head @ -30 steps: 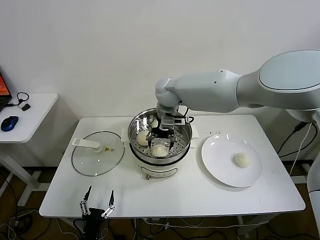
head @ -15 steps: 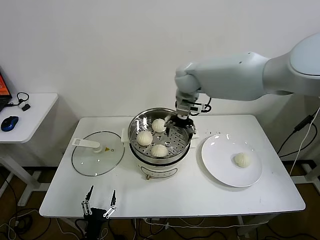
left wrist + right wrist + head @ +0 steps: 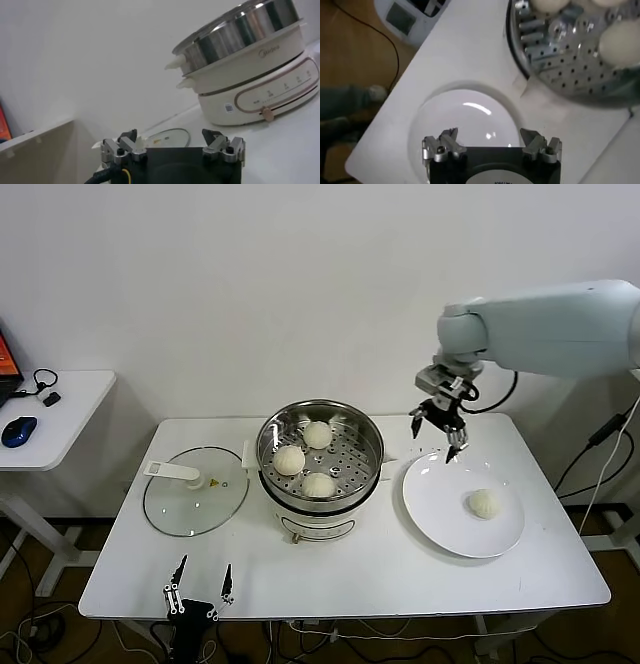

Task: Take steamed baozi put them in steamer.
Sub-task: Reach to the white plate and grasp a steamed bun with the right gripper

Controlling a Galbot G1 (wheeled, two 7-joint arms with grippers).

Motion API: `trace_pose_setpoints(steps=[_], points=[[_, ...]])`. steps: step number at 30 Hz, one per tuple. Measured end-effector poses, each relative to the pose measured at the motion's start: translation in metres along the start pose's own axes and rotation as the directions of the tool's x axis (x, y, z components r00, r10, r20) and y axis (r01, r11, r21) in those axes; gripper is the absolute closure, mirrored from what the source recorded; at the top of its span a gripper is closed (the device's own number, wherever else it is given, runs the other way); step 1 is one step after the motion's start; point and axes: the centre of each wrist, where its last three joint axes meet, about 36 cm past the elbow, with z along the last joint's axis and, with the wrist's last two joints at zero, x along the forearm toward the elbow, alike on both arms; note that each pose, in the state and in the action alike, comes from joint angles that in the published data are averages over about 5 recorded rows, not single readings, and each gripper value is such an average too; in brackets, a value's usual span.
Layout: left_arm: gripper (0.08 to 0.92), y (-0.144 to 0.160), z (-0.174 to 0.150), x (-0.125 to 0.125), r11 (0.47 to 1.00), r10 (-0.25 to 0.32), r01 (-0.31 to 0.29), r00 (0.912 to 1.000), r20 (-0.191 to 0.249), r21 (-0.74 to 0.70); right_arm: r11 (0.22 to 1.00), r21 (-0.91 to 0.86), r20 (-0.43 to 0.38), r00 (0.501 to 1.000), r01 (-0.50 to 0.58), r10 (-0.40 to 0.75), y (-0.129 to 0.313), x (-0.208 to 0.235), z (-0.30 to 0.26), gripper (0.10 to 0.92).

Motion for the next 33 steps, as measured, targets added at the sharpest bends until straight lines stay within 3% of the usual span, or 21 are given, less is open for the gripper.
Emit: trace_pose_setpoints(steps=[18,33], points=[[0.177,0.004,0.003,0.003,1.0,-0.006,0.006,0.9999,-0.014,-0.013,0.97,-0.245,-0.04,0.999,-0.003,-0.007,0.062,-0.073,0.091,0.2],[0.177,0.005,0.003,0.005,1.0,-0.003,0.003,0.9998,-0.017,-0.022,0.949,-0.314,-0.037,0.999,-0.006,-0.006,0.082,-0.149,0.116,0.2]])
